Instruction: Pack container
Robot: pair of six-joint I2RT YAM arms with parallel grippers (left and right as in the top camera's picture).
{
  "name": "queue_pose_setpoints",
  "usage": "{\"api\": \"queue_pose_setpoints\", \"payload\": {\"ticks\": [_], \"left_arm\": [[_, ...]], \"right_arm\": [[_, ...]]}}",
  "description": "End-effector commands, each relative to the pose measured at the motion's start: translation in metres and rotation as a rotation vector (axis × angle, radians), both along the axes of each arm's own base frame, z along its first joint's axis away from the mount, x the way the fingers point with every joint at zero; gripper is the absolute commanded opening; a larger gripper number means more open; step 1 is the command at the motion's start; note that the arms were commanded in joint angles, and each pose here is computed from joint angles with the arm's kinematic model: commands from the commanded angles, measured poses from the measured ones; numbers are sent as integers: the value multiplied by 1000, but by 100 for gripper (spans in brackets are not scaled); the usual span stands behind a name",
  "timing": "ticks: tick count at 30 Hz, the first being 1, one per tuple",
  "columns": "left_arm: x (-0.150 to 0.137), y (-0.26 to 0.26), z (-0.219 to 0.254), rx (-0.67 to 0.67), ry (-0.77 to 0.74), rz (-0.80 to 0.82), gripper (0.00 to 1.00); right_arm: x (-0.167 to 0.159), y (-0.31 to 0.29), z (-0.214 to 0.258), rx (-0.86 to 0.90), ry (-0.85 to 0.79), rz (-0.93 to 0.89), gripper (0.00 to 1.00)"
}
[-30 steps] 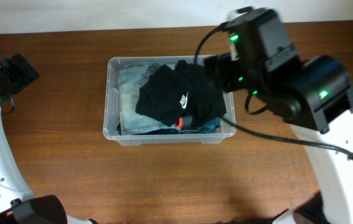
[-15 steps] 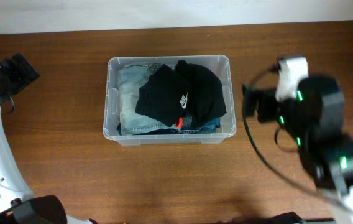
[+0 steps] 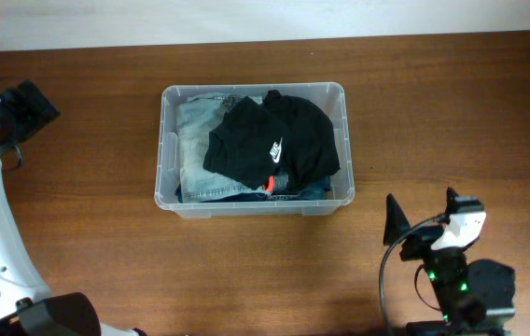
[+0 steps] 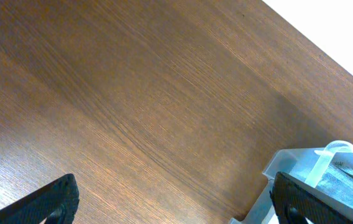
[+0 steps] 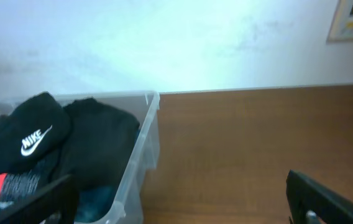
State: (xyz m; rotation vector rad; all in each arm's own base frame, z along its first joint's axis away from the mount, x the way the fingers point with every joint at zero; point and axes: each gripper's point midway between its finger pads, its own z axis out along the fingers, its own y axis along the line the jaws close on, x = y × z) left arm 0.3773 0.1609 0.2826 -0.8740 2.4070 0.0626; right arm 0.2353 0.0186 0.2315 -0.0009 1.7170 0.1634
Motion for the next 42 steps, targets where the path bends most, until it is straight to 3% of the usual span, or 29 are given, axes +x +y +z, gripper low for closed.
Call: {"api": "queue_pose_setpoints", "payload": {"ticks": [1,9,17,26,31,42], "left_arm": [[1,3,-6,-4,14,11,99],[1,2,-6,-4,14,11,99],[1,3,-6,-4,14,11,99],[1,3,-6,-4,14,11,99],[1,3,-6,-4,14,11,99],[1,3,-6,-4,14,11,99]], "right_arm": [[-2,4,-5,-4,-66,28,99],[-3,12,4,-10,-272,77,99],[4,3,-12,-19,-290,38,99],[9,-2,-34,-65,-243,19,99],[10,-2,-71,-54,-93,22,99],[9,-1,-71,-53,-93,28,99]]}}
